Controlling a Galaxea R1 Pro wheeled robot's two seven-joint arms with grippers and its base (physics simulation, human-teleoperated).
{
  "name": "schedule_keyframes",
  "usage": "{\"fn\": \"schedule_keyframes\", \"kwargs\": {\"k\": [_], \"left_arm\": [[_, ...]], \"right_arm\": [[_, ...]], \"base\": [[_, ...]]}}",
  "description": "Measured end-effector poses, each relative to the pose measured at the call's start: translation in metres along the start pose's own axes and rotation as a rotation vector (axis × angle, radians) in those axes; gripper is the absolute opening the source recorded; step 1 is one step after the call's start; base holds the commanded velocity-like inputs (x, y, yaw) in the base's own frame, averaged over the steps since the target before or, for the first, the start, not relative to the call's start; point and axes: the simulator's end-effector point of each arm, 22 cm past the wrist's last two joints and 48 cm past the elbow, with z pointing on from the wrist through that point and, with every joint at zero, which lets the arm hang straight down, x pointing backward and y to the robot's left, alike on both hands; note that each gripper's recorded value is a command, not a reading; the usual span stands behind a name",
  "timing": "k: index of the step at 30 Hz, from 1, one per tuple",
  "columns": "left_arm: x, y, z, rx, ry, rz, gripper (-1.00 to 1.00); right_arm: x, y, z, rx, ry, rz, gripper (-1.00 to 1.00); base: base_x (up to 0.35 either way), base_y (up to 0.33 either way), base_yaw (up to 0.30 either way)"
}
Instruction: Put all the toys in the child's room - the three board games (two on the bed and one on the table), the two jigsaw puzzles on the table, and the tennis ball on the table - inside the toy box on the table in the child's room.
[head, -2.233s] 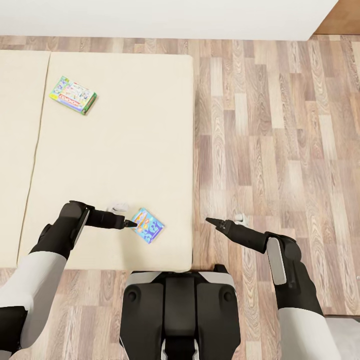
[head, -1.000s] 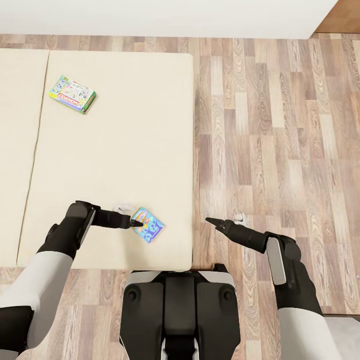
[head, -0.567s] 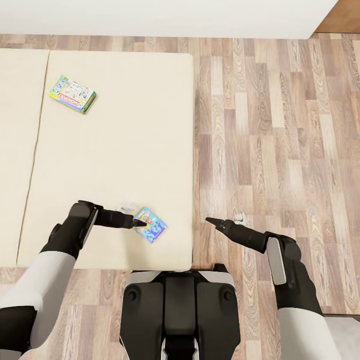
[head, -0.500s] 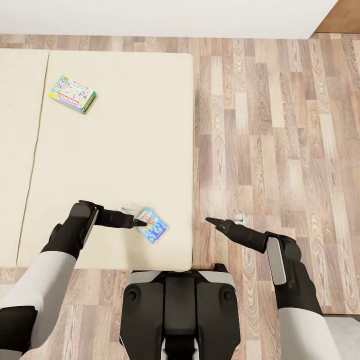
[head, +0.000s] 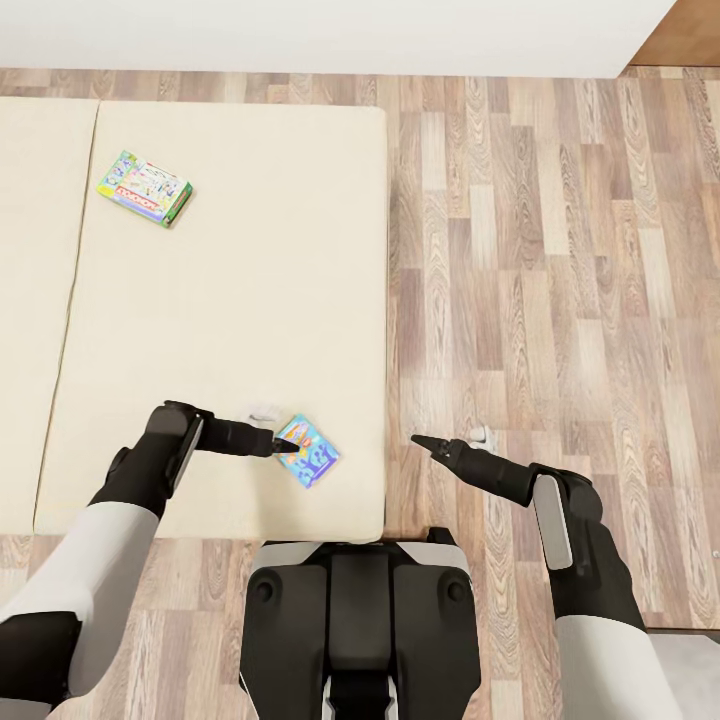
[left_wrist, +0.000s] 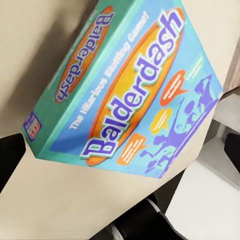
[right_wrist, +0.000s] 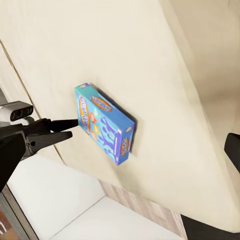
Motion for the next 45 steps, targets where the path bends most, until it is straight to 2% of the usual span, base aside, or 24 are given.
{"fn": "schedule_keyframes", "kwargs": {"k": [9, 17, 29, 35, 45], "left_arm": [[0.000, -0.003, 0.003, 0.001, 0.003, -0.002, 1.00], [-0.002, -0.022, 0.014, 0.029, 0.005, 0.004, 1.00], [-0.002, -0.028, 0.017, 0.040, 0.004, 0.004, 1.00], [-0.004, -0.040, 0.023, 0.059, 0.004, 0.008, 1.00], [-0.004, -0.041, 0.023, 0.061, 0.004, 0.007, 1.00]], "right_arm": [[0.000, 0.000, 0.000, 0.000, 0.000, 0.000, 1.00], [0.000, 0.000, 0.000, 0.000, 0.001, -0.001, 1.00], [-0.002, -0.002, -0.003, 0.004, -0.001, -0.003, 1.00], [-0.003, -0.002, -0.004, 0.002, -0.003, -0.002, 1.00], [-0.003, -0.001, -0.004, -0.003, -0.003, -0.002, 1.00]], "base": [[0.000, 0.000, 0.000], [0.000, 0.000, 0.000], [0.000, 0.000, 0.000], [0.000, 0.000, 0.000], [0.000, 0.000, 0.000]]}}
